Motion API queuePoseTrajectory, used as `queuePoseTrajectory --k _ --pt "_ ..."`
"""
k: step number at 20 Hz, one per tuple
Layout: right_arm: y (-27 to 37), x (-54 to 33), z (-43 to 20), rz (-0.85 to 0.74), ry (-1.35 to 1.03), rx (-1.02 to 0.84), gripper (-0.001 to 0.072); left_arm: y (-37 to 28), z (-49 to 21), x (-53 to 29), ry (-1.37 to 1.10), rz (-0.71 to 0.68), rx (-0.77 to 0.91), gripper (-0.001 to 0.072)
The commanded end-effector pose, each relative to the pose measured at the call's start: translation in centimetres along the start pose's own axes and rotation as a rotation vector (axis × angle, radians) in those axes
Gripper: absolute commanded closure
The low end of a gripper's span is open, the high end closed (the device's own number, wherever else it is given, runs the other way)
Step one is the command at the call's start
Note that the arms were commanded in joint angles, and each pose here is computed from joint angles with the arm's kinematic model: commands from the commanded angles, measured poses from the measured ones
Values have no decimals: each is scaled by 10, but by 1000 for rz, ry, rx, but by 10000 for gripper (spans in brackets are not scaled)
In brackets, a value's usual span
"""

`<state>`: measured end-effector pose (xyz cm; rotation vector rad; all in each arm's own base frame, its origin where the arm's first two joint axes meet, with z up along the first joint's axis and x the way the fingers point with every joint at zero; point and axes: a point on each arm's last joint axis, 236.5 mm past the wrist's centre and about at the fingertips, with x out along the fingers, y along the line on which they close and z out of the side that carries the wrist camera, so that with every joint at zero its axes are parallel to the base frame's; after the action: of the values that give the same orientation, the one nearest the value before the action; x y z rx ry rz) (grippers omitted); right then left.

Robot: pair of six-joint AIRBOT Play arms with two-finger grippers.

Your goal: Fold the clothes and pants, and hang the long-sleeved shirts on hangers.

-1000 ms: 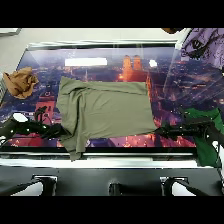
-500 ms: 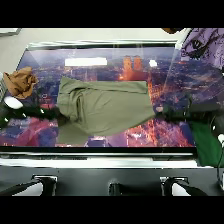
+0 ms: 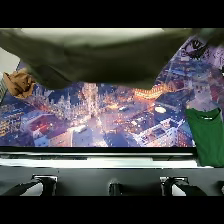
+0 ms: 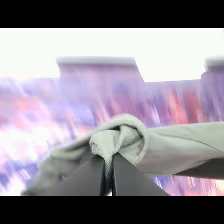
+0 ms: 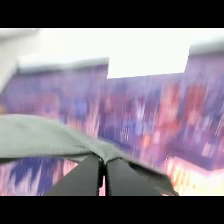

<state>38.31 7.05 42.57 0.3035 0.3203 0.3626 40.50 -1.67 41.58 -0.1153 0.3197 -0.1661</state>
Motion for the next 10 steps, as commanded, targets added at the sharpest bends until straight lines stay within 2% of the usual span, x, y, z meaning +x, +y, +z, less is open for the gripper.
queuePoseTrajectory --k 1,4,6,10 --pt "51 -114 50 -55 -236 -83 687 4 50 -113 -229 162 -15 693" --pt "64 -179 52 -125 -345 -71 687 8 47 -184 -329 254 -52 693" --pt "63 -193 51 -149 -367 -48 687 10 46 -207 -366 286 -62 692" --pt "29 -139 38 -186 -228 22 687 23 35 -165 -273 293 -73 693"
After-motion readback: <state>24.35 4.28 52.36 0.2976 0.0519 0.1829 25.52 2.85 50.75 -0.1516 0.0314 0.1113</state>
